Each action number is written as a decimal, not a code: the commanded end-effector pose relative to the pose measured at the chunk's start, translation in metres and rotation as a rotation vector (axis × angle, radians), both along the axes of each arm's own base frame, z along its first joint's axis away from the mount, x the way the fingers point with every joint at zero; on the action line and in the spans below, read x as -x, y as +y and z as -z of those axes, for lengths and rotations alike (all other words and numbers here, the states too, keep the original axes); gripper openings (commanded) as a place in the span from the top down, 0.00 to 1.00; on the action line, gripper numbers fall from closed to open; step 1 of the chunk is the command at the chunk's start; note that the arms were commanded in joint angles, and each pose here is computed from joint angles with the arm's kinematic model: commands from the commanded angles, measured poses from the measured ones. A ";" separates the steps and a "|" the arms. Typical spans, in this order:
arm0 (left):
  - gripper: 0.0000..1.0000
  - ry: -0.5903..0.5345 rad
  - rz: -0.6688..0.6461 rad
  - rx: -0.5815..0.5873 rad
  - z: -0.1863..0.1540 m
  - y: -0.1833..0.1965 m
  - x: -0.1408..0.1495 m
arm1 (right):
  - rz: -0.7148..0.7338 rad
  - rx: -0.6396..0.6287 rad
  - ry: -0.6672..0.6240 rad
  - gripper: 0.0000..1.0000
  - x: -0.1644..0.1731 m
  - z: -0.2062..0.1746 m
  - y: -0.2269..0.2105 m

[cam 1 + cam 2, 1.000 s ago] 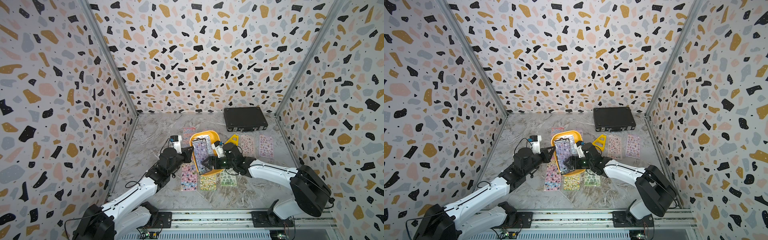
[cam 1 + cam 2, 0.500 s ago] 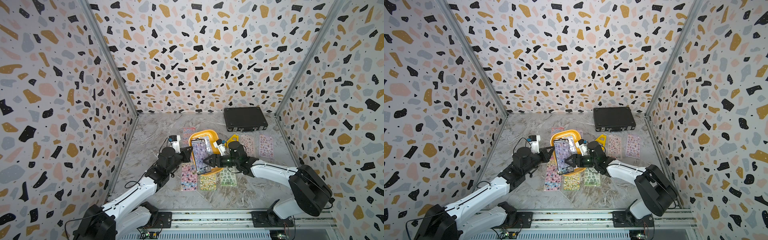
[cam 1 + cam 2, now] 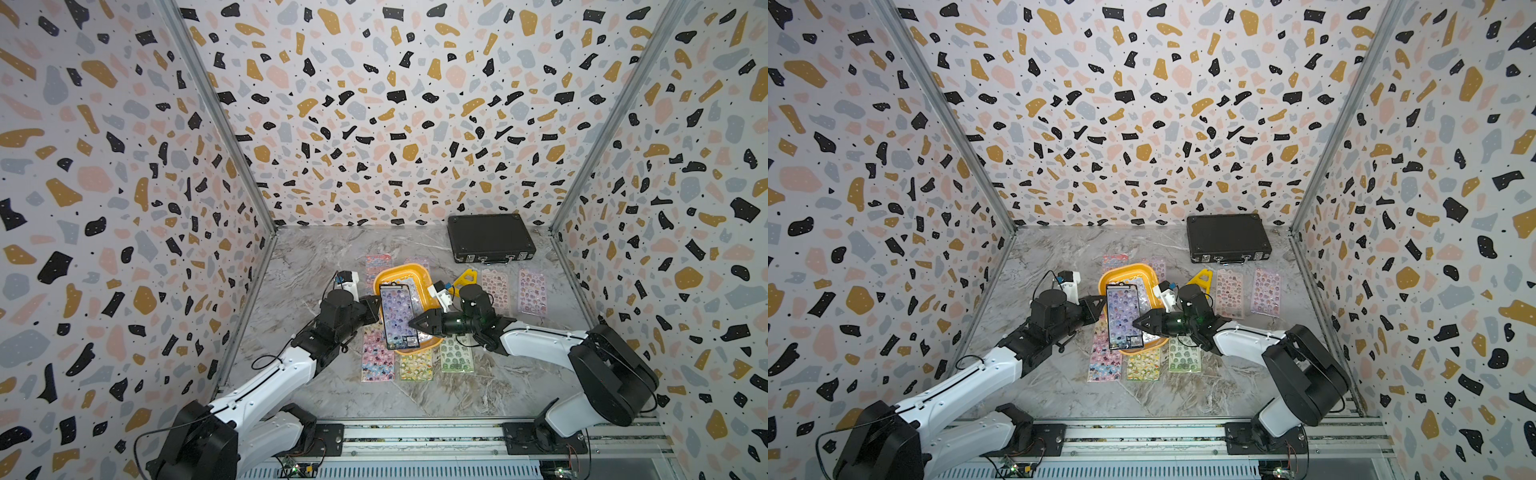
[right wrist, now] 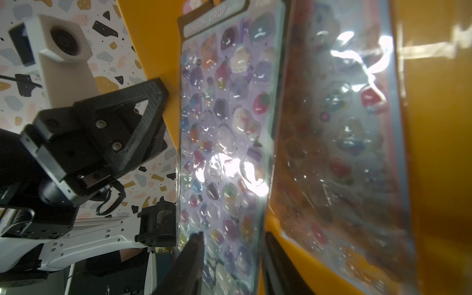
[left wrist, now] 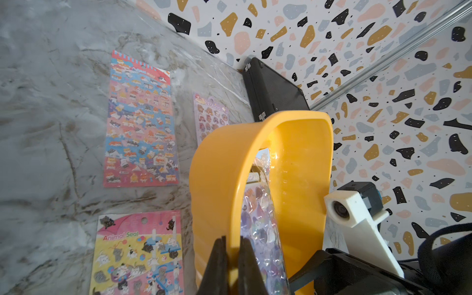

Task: Take the stickers out of the storage box
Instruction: Pick up the sticker from the storage box, then place the sticker at the center of the board.

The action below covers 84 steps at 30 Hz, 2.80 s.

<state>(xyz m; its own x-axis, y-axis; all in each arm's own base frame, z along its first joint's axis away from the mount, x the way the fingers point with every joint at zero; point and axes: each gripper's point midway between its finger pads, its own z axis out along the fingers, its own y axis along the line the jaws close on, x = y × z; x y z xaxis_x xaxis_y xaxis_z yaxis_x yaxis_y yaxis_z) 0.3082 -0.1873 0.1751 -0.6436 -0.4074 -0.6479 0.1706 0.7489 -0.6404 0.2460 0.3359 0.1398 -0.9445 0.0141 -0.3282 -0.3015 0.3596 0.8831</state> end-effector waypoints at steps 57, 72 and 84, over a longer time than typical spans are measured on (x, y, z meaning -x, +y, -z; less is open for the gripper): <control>1.00 -0.037 -0.239 -0.015 -0.033 0.050 -0.010 | -0.011 -0.149 -0.031 1.00 0.024 -0.089 0.005; 1.00 -0.056 -0.437 -0.139 -0.038 0.099 -0.003 | 0.201 0.436 0.118 1.00 0.063 -0.068 -0.164; 1.00 -0.074 -0.406 -0.108 -0.039 0.091 -0.003 | 0.314 0.701 0.361 1.00 0.082 0.020 -0.240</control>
<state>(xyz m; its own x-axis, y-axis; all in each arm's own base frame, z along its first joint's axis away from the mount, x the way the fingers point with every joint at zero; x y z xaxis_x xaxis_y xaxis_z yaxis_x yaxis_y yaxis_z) 0.3034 -0.0918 0.1859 -0.4598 -0.5214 -0.7189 -0.1643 0.8455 -0.5081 0.1744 0.1067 0.1269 -0.9729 0.2228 -0.0611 0.1636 0.8513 0.4986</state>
